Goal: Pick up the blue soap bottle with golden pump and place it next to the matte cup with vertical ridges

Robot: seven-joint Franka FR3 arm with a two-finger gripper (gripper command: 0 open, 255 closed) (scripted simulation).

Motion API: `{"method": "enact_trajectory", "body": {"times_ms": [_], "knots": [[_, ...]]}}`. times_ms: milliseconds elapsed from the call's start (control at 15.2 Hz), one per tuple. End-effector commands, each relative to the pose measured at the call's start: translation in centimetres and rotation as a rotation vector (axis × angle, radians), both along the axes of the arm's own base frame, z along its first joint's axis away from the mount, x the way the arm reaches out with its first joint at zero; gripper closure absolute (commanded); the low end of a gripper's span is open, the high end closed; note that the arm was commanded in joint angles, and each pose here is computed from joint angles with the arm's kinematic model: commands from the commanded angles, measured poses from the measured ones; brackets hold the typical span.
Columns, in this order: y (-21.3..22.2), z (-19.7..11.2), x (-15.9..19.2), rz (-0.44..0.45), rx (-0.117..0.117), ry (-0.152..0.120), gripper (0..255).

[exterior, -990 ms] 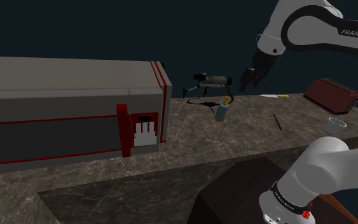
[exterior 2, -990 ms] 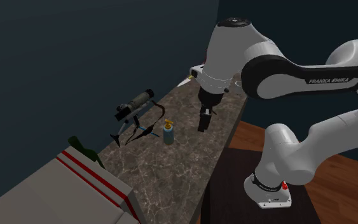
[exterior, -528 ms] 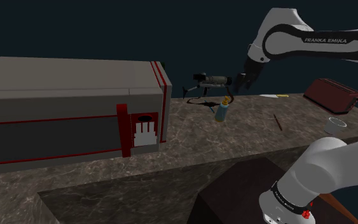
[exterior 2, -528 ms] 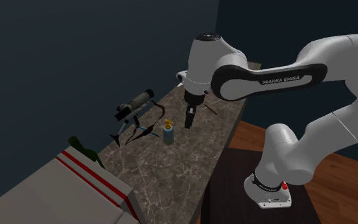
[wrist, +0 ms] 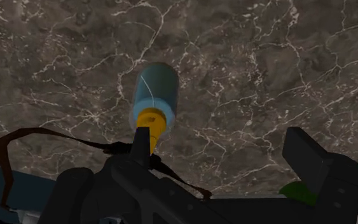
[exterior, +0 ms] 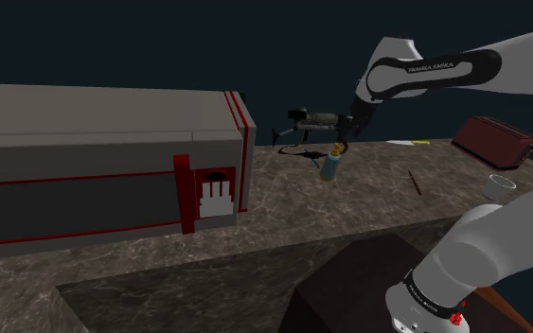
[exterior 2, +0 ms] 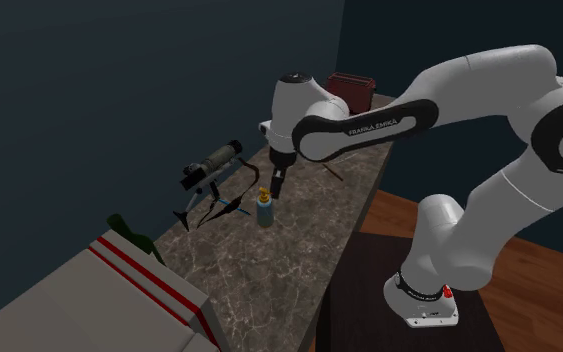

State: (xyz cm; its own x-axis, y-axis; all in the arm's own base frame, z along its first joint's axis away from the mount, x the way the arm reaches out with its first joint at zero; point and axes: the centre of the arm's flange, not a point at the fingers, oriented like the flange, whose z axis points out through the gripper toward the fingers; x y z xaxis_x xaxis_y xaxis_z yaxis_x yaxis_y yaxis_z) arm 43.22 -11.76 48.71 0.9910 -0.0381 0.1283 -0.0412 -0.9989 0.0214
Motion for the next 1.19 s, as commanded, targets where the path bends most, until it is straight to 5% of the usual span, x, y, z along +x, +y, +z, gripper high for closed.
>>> {"method": "enact_trajectory", "body": {"times_ms": [0, 330, 1122], "knots": [[-1.8, -1.3, 1.5, 0.0, 0.004, -0.001, 0], [-5.8, -5.1, 5.4, -0.002, 0.019, -0.002, 0], [-5.8, -9.1, 5.9, -0.002, 0.019, -0.002, 0]]}}
